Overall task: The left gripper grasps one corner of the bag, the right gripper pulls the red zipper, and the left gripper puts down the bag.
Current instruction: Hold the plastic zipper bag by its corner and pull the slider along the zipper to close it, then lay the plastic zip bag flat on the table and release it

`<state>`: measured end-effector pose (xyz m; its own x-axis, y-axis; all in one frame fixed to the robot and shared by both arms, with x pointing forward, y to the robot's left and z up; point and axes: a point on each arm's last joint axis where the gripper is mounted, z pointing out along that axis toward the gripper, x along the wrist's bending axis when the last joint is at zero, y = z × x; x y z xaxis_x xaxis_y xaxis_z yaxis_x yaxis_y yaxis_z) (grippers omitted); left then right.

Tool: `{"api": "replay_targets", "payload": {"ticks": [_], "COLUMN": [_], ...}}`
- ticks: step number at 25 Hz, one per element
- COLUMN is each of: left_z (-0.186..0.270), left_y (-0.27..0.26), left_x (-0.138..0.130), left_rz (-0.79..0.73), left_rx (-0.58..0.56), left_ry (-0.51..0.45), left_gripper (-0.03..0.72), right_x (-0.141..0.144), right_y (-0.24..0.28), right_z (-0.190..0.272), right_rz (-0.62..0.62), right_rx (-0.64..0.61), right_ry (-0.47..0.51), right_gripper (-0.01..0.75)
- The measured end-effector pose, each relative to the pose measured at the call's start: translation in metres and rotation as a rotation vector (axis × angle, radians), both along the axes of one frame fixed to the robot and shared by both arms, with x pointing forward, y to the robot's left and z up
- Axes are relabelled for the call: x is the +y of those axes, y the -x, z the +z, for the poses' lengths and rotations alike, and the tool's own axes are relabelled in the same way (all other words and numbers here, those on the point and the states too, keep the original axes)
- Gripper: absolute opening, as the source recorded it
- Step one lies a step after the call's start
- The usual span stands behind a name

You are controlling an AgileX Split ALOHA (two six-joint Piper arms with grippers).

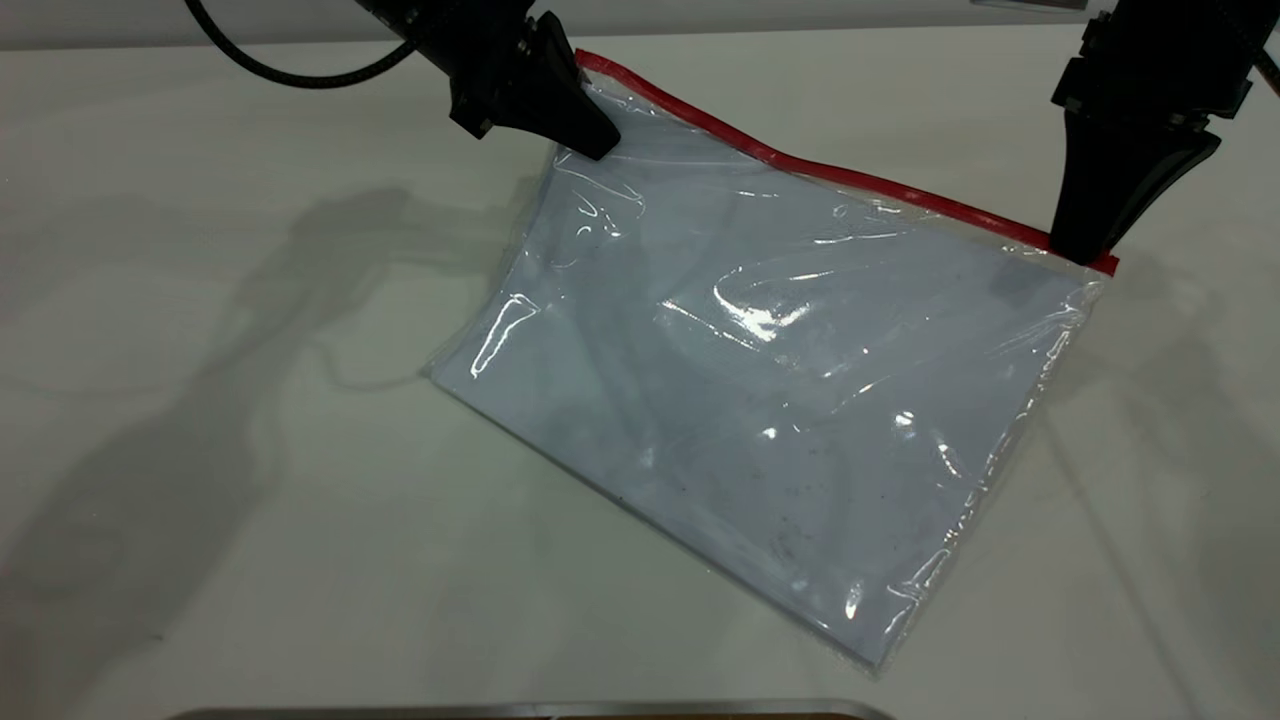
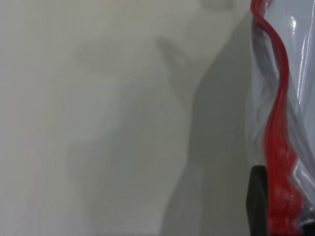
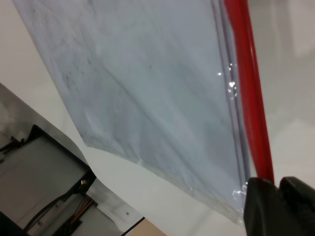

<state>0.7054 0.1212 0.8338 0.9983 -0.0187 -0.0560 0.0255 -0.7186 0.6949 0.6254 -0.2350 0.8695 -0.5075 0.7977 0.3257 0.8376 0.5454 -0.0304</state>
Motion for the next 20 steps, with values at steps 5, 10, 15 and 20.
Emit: {"api": "replay_targets", "payload": {"ticks": [5,10,15,20], "left_z": [0.0,-0.003,-0.002,-0.002], "left_y": [0.0,-0.002,-0.005,-0.01], "left_x": [0.0,0.006,0.008,0.009], "left_rz": [-0.004,-0.007,0.029,0.141], "left_rx": [-0.006,-0.03,-0.027,0.009], "left_ry": [-0.007,-0.048,-0.033,-0.041], "left_gripper": [0.053,0.073,0.249,0.505], "right_x": [0.0,-0.003,-0.004,-0.005], "right_y": [-0.004,-0.008,-0.014,-0.019], "right_z": [-0.001,-0.002,-0.002,-0.003], "right_rz": [-0.023,-0.037,-0.051,-0.066], "right_rx": [-0.037,-0.086,-0.14,-0.202], "right_ry": [0.009,0.029,0.034,0.04], "right_gripper": [0.056,0.207,0.473,0.613]}}
